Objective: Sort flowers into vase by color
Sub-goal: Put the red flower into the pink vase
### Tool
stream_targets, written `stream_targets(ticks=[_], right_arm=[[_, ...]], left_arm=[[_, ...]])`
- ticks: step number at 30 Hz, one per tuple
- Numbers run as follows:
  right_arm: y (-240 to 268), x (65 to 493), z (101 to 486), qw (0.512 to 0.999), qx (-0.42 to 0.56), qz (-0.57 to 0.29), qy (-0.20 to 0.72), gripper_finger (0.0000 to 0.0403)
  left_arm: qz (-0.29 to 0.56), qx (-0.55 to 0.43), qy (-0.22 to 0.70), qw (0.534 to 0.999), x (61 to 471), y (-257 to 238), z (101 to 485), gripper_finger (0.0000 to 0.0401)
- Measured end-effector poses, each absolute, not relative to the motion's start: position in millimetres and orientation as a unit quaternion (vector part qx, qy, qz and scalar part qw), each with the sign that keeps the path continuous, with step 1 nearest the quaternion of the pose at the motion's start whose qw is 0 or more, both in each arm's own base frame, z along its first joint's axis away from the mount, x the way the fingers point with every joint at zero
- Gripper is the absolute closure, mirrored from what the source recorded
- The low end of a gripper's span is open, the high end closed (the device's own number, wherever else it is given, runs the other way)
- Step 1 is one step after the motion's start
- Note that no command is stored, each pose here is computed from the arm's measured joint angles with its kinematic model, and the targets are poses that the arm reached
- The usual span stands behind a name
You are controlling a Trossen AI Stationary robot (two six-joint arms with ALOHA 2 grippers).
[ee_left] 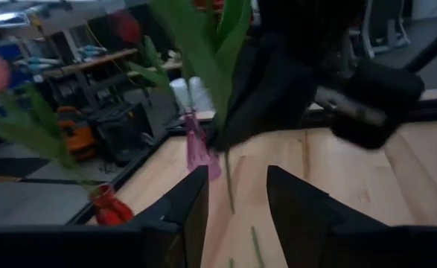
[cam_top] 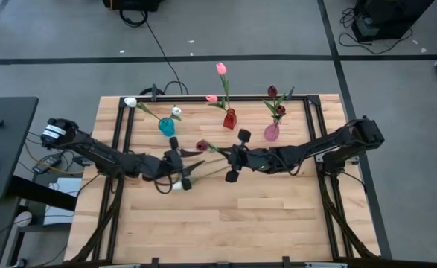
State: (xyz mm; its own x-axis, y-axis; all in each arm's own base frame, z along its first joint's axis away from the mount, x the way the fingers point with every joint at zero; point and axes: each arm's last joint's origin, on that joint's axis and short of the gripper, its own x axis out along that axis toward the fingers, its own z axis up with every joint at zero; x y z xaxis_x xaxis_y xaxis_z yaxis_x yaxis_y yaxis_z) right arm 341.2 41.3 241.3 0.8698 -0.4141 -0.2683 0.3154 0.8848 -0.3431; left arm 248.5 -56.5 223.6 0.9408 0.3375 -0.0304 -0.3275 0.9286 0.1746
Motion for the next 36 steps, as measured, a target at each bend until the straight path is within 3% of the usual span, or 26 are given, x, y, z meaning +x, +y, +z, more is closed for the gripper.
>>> stream_targets(ticks=[7, 17, 25, 36], right_arm=[[35.4, 316.5, 269.1, 0.953, -0.136, -0.215, 0.166, 0.0393], [24.0, 259.0, 274.9, 0.964, -0.056, -0.233, 0.111, 0.0393], [26.6, 239.1, 267.4, 0.972, 0.004, -0.227, 0.066, 0.0393], [41.5, 235.1, 275.7, 0.971, 0.015, -0.237, 0.026, 0.0393]], left_arm=[[0.176, 0.087, -0.034, 0.98, 214.3, -47.6, 219.2, 0.0258], [0.192, 0.11, -0.145, 0.964, 174.7, -36.1, 211.6, 0.0258], [0.182, 0.123, -0.121, 0.968, 170.4, -35.6, 199.4, 0.0258], [0.176, 0.118, -0.09, 0.973, 164.7, -34.6, 184.4, 0.0258]])
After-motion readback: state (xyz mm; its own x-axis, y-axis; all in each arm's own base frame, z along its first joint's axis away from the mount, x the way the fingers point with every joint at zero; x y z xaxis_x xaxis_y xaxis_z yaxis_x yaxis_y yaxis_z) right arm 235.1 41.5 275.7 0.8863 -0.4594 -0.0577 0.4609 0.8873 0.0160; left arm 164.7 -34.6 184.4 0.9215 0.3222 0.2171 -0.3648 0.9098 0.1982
